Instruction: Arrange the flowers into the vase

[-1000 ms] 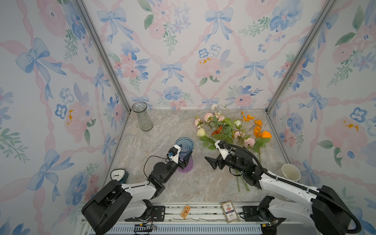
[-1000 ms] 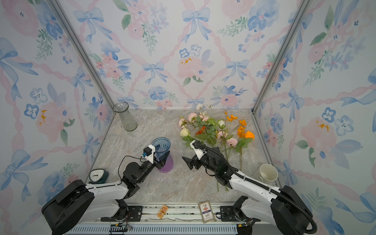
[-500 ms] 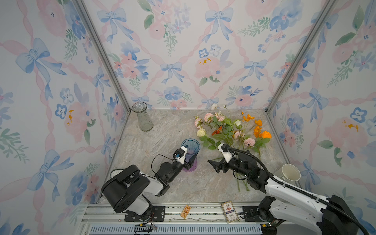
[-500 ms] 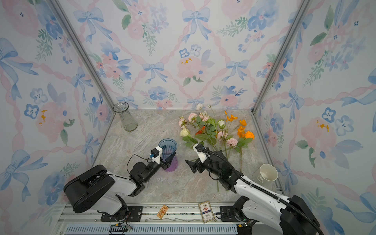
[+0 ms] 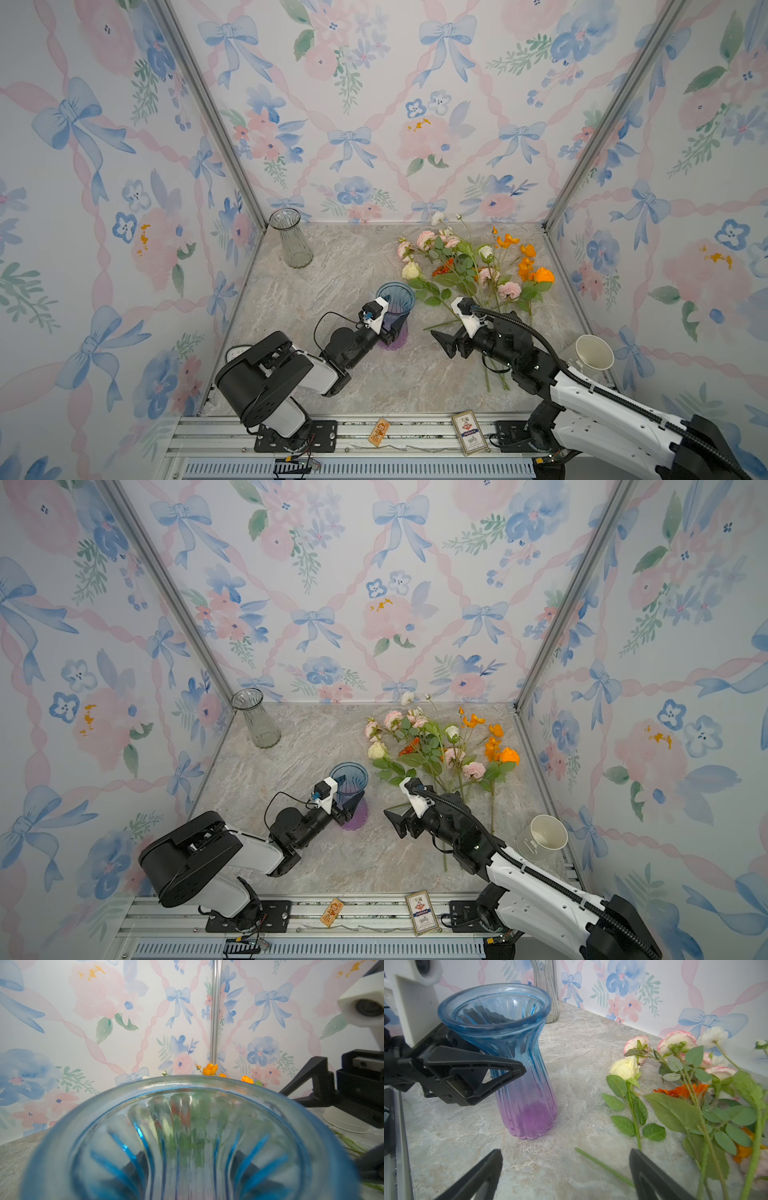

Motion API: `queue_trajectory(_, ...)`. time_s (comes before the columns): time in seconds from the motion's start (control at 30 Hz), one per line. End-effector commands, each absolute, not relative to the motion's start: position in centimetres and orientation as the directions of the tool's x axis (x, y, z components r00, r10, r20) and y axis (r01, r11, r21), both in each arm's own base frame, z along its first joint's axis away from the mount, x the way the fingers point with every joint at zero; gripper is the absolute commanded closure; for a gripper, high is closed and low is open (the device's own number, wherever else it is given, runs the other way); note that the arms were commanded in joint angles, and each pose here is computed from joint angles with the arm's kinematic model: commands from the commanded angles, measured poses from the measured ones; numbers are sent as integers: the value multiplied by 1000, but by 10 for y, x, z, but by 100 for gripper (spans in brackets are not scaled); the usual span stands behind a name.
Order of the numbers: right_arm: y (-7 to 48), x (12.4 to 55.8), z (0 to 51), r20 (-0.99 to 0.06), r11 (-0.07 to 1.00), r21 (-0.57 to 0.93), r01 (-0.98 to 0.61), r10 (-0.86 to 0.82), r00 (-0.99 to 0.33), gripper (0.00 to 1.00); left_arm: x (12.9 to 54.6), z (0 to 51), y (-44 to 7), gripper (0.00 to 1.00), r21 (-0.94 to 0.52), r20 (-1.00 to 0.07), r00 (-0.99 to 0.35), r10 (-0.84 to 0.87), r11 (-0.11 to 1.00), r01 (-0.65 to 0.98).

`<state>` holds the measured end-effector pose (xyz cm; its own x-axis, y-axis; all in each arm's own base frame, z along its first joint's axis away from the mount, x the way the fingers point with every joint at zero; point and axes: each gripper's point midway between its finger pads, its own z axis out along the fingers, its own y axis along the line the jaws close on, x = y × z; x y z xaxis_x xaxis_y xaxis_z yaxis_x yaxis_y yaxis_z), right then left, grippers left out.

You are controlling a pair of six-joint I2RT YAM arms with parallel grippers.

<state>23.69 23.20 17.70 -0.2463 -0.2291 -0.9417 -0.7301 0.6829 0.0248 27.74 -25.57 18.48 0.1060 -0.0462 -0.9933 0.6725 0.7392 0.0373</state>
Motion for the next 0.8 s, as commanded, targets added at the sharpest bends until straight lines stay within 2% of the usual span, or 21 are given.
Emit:
queue_trajectory(0.0, 227, 236, 170, -935, 689, 25, -724, -241, -262, 3, 268, 226, -254, 25, 65, -967, 224, -122, 730, 681)
queue_trajectory(0.17, 226, 238, 172, -935, 688, 26, -725, -241, -262, 3, 266, 216, -254, 3, 75, -975, 203, -91, 727, 683)
queue_trajectory(0.63, 218, 245, 168, -929, 710, 61, -701, -216, -300, 3, 245, 178, -242, 2, 52, -997, 83, -11, 692, 720)
queue_trajectory(0.77, 204, 254, 166, -917, 754, 65, -653, -213, -337, 3, 238, 172, -227, 2, 43, -999, 53, 8, 717, 696)
